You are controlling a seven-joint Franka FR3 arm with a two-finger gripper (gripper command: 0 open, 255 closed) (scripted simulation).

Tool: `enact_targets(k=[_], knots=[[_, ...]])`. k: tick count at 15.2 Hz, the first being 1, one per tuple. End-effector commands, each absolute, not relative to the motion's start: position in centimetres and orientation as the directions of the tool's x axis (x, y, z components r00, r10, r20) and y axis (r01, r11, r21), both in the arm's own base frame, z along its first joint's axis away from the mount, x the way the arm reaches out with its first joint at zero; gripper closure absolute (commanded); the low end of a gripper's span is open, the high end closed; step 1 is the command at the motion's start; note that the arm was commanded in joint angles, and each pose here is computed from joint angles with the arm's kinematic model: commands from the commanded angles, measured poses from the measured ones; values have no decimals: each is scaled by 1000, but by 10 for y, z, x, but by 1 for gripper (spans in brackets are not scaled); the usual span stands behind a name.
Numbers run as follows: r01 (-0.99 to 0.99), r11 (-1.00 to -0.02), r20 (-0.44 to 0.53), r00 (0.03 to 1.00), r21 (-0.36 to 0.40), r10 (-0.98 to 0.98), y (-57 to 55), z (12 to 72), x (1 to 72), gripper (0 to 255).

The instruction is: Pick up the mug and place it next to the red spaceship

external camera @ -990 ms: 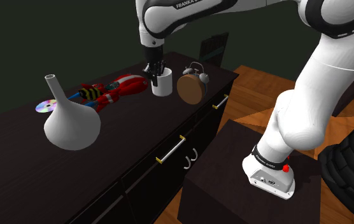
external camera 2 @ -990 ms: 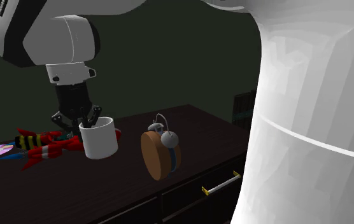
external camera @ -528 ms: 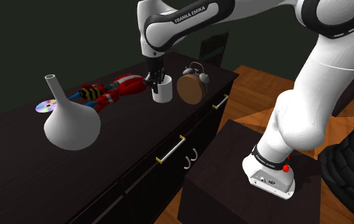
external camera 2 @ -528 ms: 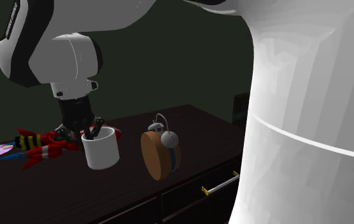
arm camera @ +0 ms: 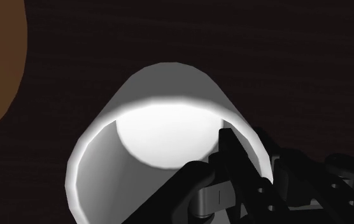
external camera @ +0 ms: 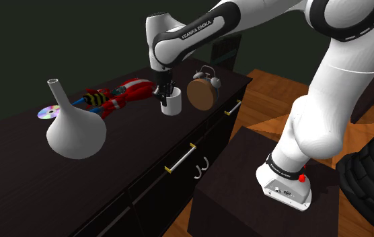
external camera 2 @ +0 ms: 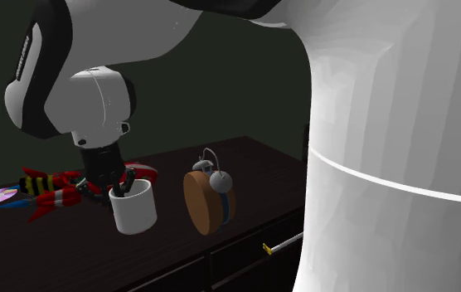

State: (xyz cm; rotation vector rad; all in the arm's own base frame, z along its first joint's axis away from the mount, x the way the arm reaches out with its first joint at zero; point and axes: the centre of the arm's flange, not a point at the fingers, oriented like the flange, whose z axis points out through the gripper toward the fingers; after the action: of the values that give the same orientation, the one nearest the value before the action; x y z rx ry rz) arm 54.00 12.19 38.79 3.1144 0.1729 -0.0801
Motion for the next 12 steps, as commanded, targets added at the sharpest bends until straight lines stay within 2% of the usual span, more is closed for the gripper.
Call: enact_targets(k=[1,12], knots=[[111,-994,-51,993,18,110,122,376,540,255],[111,-994,-51,993,18,110,122,360,540,255]])
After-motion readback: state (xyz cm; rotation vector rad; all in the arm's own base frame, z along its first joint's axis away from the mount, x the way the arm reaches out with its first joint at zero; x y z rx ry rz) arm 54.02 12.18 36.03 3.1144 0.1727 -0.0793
